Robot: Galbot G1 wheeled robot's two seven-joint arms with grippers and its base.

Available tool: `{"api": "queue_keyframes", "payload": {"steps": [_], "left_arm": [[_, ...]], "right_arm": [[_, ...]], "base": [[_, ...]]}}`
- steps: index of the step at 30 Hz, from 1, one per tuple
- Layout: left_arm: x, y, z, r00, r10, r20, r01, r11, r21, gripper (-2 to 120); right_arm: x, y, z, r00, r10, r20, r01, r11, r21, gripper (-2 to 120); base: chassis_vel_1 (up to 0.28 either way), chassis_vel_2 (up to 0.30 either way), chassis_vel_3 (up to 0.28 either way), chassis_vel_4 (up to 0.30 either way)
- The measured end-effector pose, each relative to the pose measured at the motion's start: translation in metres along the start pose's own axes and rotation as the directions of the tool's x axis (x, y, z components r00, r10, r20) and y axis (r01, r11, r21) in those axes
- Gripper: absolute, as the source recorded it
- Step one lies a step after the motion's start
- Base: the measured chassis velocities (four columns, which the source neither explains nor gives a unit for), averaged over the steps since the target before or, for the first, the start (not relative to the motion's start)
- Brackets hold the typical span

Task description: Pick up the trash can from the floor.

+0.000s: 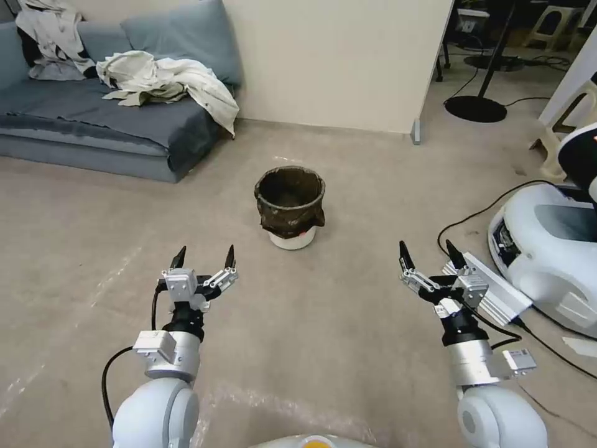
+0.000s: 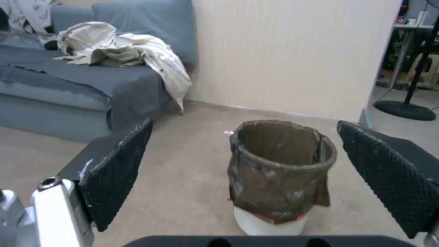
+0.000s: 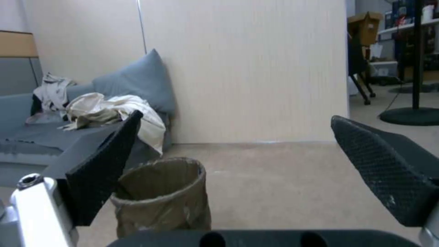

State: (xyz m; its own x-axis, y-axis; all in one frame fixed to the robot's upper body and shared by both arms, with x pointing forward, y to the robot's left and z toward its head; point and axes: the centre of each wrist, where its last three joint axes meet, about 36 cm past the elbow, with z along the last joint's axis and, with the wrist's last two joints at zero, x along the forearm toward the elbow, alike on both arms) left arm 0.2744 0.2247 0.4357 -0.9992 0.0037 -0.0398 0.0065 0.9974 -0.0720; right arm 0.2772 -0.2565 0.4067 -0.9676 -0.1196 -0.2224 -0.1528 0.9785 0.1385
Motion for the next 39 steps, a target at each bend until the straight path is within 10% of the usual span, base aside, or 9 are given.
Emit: {"api": "queue_keyframes", "payload": {"steps": [39], "left_arm": [[-0.0102,0.0019,0.0038,1.000,-0.002,-0.010,0.002,1.000,0.003,100]], "right_arm": [[-0.0076,0.0013,0.0052,0.999,-0.024,0.022,0.024,1.000,-0.005,100]], "base": [[-0.143,0.149,0.151,-0.150]]}}
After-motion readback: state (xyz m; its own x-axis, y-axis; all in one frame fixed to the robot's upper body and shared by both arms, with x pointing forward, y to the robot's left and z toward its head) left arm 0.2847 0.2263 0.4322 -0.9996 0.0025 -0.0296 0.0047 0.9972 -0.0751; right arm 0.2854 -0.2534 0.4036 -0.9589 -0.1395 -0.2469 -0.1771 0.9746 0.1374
